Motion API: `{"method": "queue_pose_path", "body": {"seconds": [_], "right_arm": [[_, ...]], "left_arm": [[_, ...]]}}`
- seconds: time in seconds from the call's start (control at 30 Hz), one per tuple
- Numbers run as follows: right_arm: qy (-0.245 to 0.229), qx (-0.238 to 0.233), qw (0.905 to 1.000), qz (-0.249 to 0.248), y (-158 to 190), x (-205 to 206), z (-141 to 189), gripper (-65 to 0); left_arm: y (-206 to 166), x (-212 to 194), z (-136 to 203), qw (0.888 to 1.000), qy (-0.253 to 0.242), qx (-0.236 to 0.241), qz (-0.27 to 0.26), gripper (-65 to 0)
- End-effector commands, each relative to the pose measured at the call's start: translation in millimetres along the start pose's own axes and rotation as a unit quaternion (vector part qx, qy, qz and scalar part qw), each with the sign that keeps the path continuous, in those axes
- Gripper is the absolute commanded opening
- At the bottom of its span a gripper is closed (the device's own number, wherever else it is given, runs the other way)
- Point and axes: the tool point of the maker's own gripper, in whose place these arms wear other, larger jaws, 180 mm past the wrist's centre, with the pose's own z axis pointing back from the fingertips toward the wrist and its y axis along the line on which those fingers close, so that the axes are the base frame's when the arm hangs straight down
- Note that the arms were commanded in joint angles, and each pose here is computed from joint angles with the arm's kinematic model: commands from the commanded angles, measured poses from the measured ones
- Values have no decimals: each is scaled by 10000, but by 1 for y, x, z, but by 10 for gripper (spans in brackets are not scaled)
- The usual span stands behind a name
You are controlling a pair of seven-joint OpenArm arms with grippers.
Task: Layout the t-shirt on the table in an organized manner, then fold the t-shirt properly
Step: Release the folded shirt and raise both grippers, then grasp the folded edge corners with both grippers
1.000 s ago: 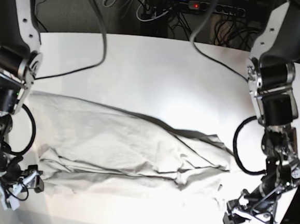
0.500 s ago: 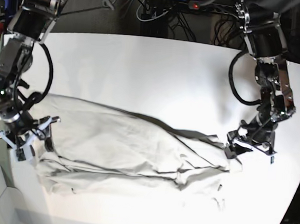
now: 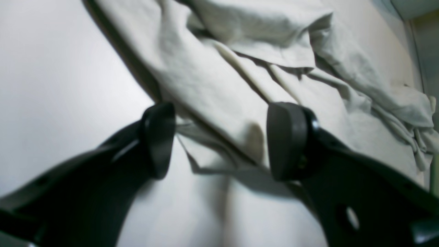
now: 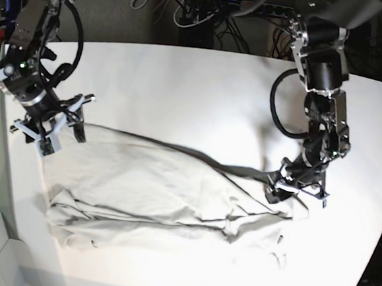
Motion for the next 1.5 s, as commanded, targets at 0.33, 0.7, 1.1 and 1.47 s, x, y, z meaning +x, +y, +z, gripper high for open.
{"method": "queue_pose_path", "body": {"seconds": [0.33,0.7,1.1,1.47], "right_arm": [[-165,-105,9998,74,-9,5,8,-311],[-133,-338,9993,68,-28,3,13,-311],[401,-158,9987,-264,-39,-35,-13,-307],[875,91,9938,-674,-29,-77,-27,-307]], "left_arm": [[-15,12,-19,9997,-208,-161,7,-365],[-3,4,3,9998,146,-91,44,-648],[11,20,93,9988,399,234,-185,-648],[16,17,120,9967,416,450,-536,-648]]}}
